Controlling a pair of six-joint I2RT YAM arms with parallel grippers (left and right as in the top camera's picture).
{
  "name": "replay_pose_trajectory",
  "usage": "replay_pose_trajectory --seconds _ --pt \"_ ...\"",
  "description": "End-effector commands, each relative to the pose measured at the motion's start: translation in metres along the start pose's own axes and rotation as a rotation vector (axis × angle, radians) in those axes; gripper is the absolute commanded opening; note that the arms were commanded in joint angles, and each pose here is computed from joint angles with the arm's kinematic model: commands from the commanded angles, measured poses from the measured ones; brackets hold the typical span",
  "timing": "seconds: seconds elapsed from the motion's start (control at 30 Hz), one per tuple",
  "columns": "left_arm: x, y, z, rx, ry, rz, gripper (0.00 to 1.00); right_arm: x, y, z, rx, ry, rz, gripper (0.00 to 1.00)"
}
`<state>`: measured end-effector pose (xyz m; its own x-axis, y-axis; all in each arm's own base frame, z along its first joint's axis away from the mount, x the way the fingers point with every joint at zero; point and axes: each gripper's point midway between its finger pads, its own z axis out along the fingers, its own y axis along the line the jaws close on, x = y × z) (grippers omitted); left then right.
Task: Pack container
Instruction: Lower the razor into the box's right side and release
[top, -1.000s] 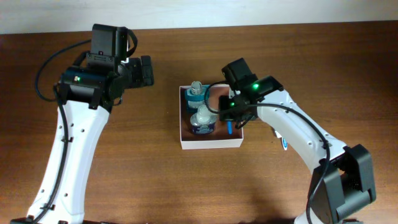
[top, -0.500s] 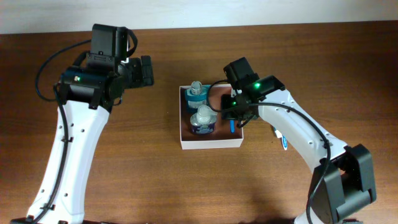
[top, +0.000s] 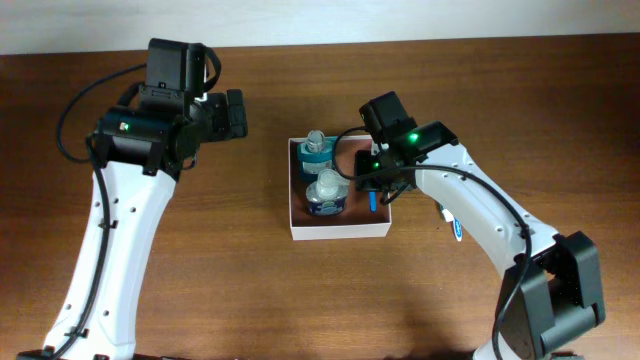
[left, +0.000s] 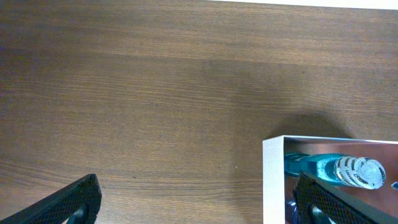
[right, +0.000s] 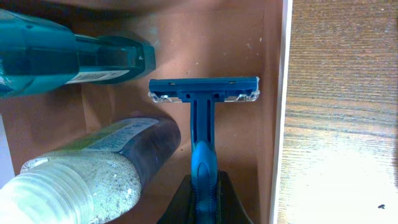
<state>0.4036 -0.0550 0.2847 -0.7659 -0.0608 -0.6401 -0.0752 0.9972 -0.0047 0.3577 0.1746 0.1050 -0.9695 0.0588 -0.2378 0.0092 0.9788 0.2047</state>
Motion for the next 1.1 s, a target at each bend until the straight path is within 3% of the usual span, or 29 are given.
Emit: replay_pose_trajectory --seconds 0.0,0.67,1.07 --pt "-0.006 0.003 -0.005 -0.011 -0.023 0.010 0.99 0.007 0.001 0.016 0.014 0.034 -0.016 0.04" --pt "-0.006 0.003 -0.005 -0.011 -0.022 0.010 0.99 0.004 -0.013 0.033 0.082 0.038 -0.053 0.04" --pt "-0.006 0.003 -0.005 -0.011 -0.023 0.010 0.99 0.010 -0.008 0.032 -0.002 0.091 -0.068 0.04"
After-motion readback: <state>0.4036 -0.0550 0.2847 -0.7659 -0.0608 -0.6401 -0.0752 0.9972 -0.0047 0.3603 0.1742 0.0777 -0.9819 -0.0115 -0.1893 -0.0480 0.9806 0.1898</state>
